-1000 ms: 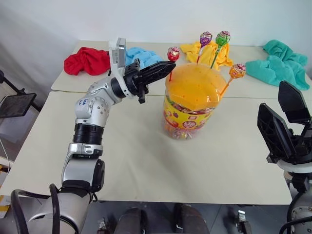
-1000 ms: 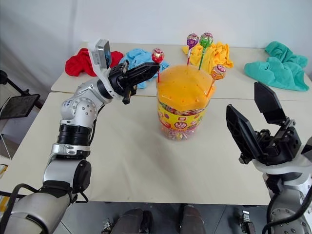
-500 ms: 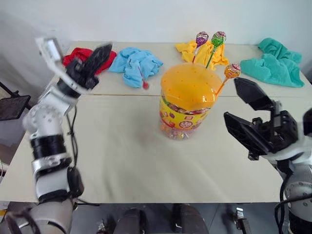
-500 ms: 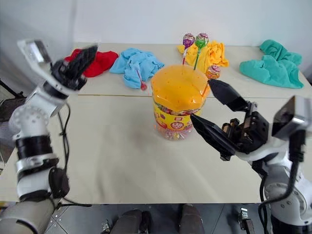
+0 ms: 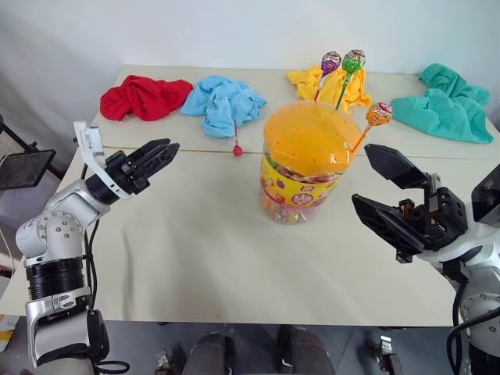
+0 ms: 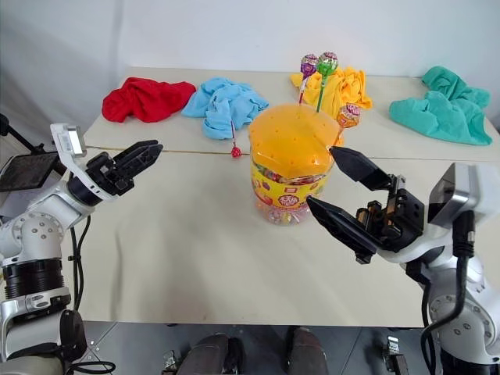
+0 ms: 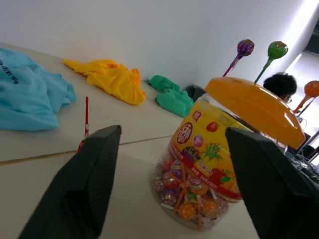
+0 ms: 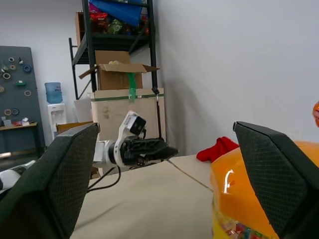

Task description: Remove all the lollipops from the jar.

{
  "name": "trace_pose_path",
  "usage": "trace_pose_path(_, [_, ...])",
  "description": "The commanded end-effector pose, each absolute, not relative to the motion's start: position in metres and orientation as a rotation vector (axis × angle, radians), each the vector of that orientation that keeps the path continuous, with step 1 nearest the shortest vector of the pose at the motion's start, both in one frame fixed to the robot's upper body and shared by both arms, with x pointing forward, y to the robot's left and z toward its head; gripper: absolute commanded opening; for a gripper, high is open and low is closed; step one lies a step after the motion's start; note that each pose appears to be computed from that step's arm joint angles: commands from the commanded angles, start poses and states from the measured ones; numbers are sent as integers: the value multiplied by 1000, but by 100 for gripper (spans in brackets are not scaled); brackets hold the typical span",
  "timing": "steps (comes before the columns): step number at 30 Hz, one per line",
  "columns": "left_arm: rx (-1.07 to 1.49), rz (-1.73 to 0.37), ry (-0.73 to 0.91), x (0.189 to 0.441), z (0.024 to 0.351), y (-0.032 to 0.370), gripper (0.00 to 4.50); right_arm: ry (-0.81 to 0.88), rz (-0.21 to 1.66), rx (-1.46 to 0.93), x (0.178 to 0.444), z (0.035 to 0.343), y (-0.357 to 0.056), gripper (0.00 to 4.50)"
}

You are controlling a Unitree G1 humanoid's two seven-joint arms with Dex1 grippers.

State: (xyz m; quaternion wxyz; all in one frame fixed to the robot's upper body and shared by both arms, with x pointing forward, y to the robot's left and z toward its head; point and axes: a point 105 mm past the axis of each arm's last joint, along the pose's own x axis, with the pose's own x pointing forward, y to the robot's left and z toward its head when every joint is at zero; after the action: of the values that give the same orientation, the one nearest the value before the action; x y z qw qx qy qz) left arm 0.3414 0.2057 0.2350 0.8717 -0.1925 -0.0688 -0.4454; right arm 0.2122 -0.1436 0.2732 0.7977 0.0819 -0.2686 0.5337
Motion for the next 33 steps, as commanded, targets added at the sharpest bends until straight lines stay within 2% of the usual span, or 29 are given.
trace_pose_path(1, [-329, -904, -185, 341, 242, 209, 447, -600, 1149, 140, 204, 278, -144, 450])
trace_pose_path(4, [-284, -890, -172, 346, 237, 205, 447, -597, 1140, 140, 204, 277, -146, 450])
trace_pose_path(11, [-201, -970, -127, 353, 224, 162, 447, -602, 1076, 125, 202, 277, -154, 450])
trace_pose_path(15, [-192, -1110, -233, 332, 242, 146, 447, -626, 927, 105, 207, 280, -175, 450])
trace_pose_path(17, [-159, -1175, -314, 315, 253, 148, 447, -636, 781, 87, 210, 276, -201, 450])
trace_pose_path(22, [-171, -1254, -320, 292, 261, 159, 447, -587, 601, 38, 212, 258, -237, 450])
trace_pose_path(27, [-276, -1291, -344, 281, 275, 156, 447, -499, 618, -17, 220, 237, -240, 450])
trace_pose_path(33, [-360, -1255, -396, 281, 271, 146, 447, -543, 707, 36, 237, 257, -221, 450])
